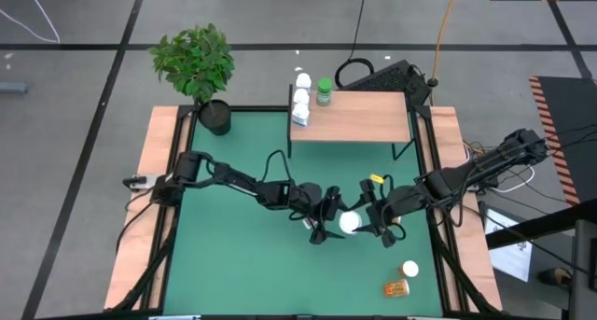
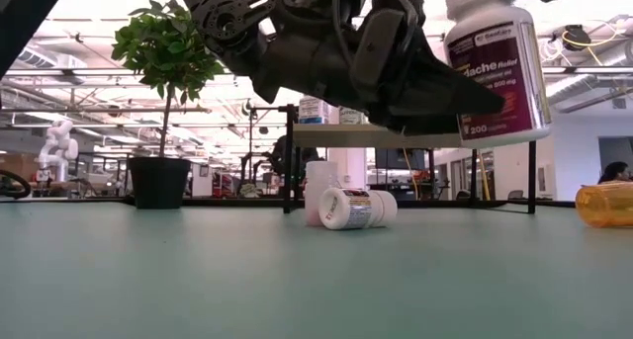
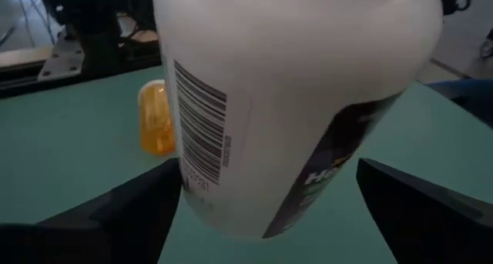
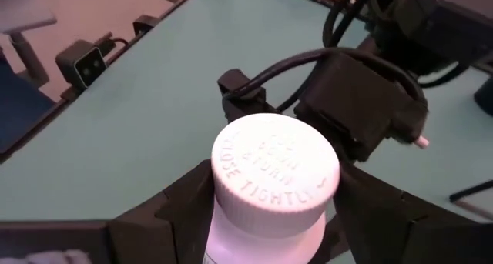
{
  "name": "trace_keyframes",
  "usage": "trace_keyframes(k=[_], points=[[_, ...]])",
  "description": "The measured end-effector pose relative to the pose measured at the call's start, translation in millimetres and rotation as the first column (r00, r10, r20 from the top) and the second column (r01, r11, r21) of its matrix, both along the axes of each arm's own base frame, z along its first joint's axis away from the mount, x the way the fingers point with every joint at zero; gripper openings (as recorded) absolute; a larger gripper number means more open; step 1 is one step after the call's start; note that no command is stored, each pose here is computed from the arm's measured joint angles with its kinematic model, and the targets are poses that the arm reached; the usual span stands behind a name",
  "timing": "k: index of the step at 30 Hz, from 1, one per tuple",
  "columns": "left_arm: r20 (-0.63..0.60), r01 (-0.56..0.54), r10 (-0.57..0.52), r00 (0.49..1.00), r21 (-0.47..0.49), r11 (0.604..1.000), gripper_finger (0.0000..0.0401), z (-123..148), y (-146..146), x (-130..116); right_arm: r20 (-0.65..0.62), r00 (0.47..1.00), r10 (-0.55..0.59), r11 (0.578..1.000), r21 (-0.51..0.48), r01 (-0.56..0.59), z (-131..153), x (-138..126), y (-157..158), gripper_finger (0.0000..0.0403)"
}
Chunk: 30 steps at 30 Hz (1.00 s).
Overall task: Pick and place medicine bottles onto shelf by color
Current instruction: Put the white and violet pill bottle on the shelf
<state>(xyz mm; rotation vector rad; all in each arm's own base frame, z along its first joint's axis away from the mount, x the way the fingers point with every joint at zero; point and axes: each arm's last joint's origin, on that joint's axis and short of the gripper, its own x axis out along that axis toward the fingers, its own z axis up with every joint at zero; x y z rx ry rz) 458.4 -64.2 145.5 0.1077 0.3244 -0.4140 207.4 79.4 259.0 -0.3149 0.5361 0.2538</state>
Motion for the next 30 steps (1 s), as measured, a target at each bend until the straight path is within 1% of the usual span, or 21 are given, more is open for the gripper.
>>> trace_keyframes(k=[7,15,18,20,24,28,30], points=[[-0.001,0.000,0.000,1.000,-0.019,1.000,0.0390,1.8,-0.4,0.2,0.031,0.999,0.029,0.999,-0.031,-0.028,2.0,1.3,0.6,0.0224],[-0.022,-0.015,0.013,1.000,-0.060,0.998,0.0390,3.6,-0.8,-0.5,0.043,0.998,0.054,0.998,-0.035,-0.052,3.0,1.7,1.3,0.0224],[-0.016,-0.045,0.045,0.999,-0.045,0.998,0.0390,4.7,-1.5,-0.5,0.067,0.995,0.070,0.997,-0.038,-0.068,5.2,2.6,1.9,0.0224],[-0.008,-0.057,0.057,0.998,-0.035,0.998,0.0390,6.9,-1.0,-0.9,0.092,0.992,0.088,0.995,-0.059,-0.083,7.1,2.9,3.5,0.0224],[0.020,-0.039,0.039,0.999,-0.005,0.999,0.0390,8.7,-2.2,-0.8,0.124,0.985,0.116,0.991,-0.086,-0.105,10.3,3.5,5.2,0.0224],[0.026,-0.021,0.021,0.999,0.020,1.000,0.0389,8.3,-5.3,-1.4,0.119,0.987,0.106,0.993,-0.066,-0.099,10.2,3.4,5.2,0.0224],[0.034,-0.023,0.022,0.999,0.042,0.999,0.0378,8.3,-8.1,-1.7,0.115,0.989,0.092,0.996,-0.034,-0.088,10.4,3.4,5.3,0.0224]])
